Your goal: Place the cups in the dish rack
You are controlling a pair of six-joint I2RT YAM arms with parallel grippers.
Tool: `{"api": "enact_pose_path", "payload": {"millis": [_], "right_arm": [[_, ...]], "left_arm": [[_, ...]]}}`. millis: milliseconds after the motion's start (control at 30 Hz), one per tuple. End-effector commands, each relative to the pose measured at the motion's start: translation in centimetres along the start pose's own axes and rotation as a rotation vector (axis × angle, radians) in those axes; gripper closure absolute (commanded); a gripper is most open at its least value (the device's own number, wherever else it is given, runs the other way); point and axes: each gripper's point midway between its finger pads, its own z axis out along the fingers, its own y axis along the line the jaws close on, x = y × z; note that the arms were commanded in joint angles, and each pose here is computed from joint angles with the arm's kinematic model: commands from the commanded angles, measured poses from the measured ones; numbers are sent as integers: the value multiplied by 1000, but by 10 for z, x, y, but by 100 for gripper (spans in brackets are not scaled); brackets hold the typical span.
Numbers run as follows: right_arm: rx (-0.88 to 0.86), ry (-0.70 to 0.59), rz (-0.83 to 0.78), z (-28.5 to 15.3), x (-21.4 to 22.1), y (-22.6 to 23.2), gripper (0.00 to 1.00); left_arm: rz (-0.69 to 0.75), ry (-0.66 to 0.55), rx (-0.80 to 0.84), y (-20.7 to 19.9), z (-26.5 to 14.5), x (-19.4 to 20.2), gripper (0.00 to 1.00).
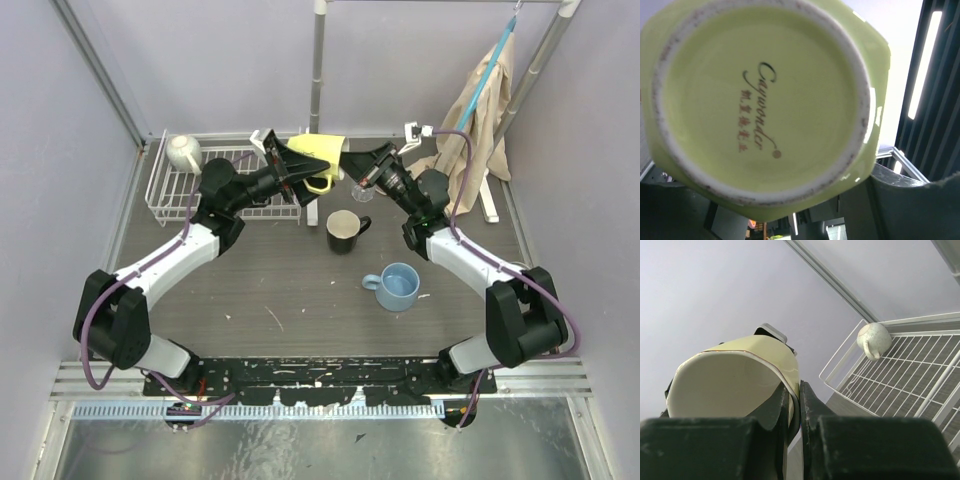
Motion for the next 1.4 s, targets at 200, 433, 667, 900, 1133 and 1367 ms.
{"api": "enact_pose_path", "payload": {"millis": [200,433,667,900,1133,1367], "right_arm": [[-71,-59,-72,6,-18,16,99],[-57,-58,-72,5,-17,10,99],[-52,-45,-79,3,-14,9,99],[-38,-37,-79,2,-10,4,99],[-28,-26,-85,2,-7,1,99],[-14,-20,-106,0,-9,3,72]], "left_arm": [[83,52,90,-43,1,15,33],[89,54,67,-38,2,17,43],[95,64,63,-36,4,16,59],[97,75,51,-34,5,18,72],[88,81,25,-23,5,18,99],[118,61,31,-20,4,15,100]]}}
